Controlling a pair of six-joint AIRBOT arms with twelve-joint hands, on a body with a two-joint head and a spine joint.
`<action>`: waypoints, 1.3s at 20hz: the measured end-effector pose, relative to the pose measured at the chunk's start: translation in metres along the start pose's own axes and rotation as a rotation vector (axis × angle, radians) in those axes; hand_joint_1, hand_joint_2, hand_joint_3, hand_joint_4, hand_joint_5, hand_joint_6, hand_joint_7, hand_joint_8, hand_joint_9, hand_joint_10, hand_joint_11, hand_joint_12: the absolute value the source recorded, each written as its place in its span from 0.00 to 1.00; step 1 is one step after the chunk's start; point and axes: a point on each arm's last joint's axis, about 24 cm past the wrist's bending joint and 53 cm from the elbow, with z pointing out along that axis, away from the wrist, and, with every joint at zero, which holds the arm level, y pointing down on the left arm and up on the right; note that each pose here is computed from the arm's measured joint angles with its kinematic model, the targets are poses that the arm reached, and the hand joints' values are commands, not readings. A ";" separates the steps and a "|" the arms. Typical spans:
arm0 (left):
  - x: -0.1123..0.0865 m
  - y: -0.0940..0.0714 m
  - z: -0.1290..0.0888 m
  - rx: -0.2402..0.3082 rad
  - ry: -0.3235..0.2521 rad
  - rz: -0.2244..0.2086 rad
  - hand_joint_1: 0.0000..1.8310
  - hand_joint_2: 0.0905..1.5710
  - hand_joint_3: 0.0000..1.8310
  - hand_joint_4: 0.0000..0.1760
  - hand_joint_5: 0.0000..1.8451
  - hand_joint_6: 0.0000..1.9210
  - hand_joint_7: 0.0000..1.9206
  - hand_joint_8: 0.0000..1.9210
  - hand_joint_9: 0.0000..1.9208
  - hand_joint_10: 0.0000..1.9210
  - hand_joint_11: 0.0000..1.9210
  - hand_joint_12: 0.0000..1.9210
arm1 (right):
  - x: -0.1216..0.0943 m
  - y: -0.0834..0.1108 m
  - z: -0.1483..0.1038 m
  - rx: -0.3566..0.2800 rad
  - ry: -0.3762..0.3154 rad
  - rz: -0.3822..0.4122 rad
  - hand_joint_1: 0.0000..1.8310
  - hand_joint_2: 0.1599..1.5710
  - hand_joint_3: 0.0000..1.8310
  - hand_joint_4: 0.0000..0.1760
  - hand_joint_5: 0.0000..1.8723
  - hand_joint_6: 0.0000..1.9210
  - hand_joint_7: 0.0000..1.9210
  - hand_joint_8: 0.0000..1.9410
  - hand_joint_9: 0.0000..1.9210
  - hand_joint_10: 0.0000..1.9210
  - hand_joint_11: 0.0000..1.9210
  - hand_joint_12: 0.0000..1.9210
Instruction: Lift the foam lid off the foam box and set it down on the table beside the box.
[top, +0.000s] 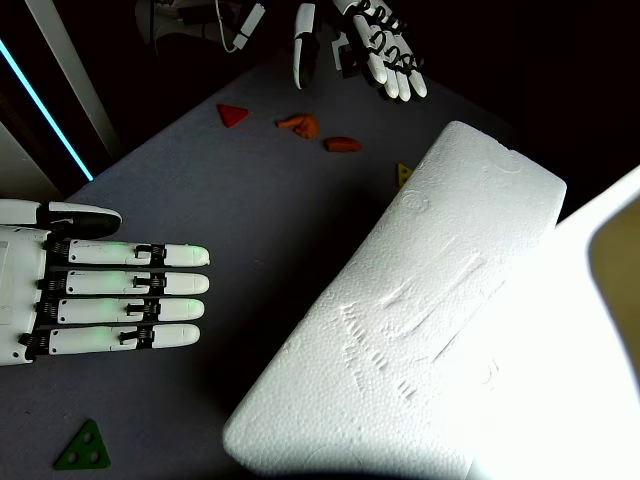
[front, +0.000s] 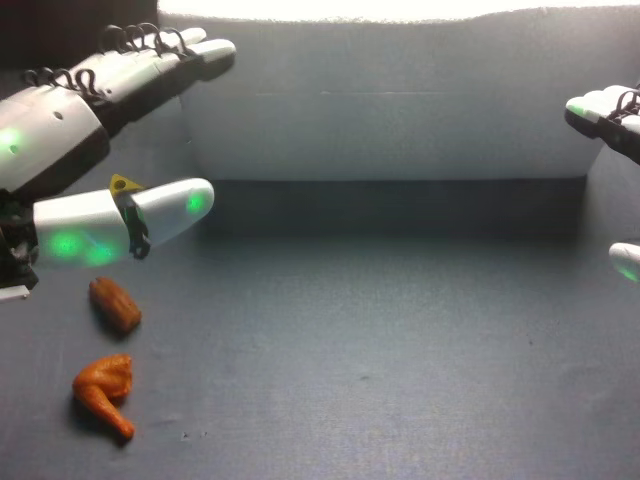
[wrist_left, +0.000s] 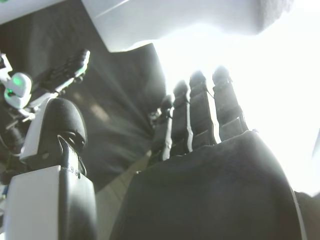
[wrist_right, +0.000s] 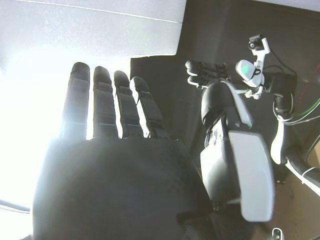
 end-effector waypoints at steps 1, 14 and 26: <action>0.001 0.000 0.000 0.001 0.003 0.001 0.05 0.82 0.01 0.56 0.02 0.03 0.00 0.00 0.00 0.00 0.00 0.00 | 0.000 0.000 0.000 0.001 -0.001 0.000 0.29 0.82 0.00 0.00 0.00 0.00 0.00 0.00 0.00 0.00 0.00 0.02; -0.021 0.001 -0.009 -0.005 -0.076 0.014 0.10 0.83 0.00 0.40 0.00 0.00 0.00 0.00 0.00 0.00 0.00 0.00 | -0.036 0.005 -0.009 -0.009 -0.122 -0.032 0.37 0.85 0.00 0.00 0.00 0.00 0.00 0.00 0.00 0.00 0.00 0.04; -0.060 0.012 -0.008 -0.019 -0.211 0.027 0.16 0.78 0.00 0.61 0.00 0.00 0.00 0.00 0.00 0.00 0.00 0.00 | -0.085 0.000 -0.023 0.022 -0.299 -0.078 0.19 0.80 0.00 0.11 0.00 0.00 0.00 0.00 0.01 0.02 0.00 0.90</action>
